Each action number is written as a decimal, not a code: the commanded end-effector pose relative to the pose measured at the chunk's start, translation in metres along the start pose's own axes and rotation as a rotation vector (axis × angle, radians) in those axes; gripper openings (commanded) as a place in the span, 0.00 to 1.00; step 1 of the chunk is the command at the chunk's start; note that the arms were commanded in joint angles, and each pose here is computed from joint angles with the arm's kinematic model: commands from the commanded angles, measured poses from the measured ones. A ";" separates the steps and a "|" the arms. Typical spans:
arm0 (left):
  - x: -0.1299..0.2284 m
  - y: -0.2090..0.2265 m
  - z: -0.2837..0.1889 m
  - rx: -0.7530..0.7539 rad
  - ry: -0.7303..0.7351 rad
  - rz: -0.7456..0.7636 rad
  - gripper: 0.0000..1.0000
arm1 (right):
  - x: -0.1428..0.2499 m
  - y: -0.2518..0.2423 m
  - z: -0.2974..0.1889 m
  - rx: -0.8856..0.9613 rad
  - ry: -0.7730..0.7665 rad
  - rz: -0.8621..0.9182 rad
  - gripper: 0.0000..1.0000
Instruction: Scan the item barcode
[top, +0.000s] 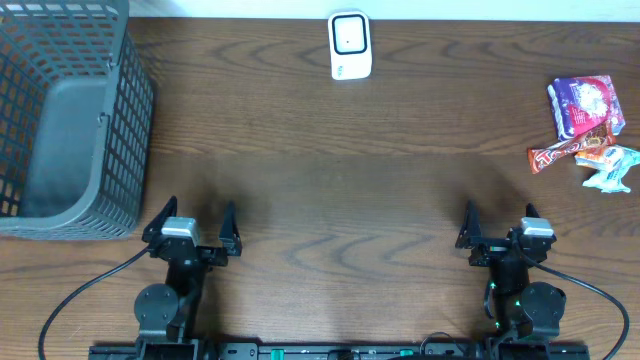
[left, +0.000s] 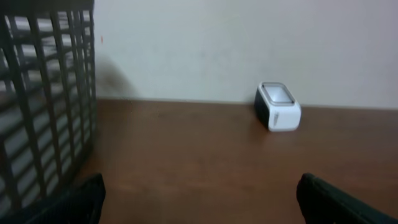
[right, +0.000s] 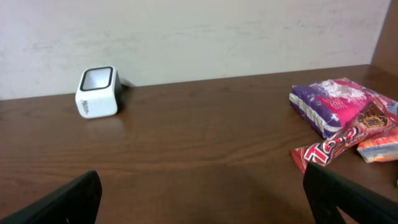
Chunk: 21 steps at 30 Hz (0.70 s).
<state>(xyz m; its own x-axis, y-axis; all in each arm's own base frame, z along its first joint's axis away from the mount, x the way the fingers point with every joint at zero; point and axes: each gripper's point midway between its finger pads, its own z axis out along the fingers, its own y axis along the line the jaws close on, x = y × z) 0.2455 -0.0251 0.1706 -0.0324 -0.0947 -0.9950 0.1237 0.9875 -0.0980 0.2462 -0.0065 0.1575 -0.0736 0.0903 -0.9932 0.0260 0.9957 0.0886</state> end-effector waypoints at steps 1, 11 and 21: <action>0.011 0.002 0.000 -0.008 0.039 -0.013 0.98 | 0.001 0.000 0.000 -0.003 -0.001 0.009 0.99; 0.031 0.007 -0.002 -0.035 0.123 -0.020 0.98 | 0.001 0.000 0.000 -0.003 -0.001 0.009 0.99; 0.032 0.007 -0.002 -0.034 0.123 -0.018 0.97 | 0.001 0.000 0.000 -0.003 -0.001 0.009 0.99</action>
<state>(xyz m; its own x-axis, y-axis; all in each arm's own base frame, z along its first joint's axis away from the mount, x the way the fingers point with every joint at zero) 0.2446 -0.0198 0.1523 -0.1086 -0.0918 -0.9898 0.0856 0.9912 -0.1013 0.2462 -0.0065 0.1574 -0.0740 0.0899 -0.9932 0.0260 0.9958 0.0882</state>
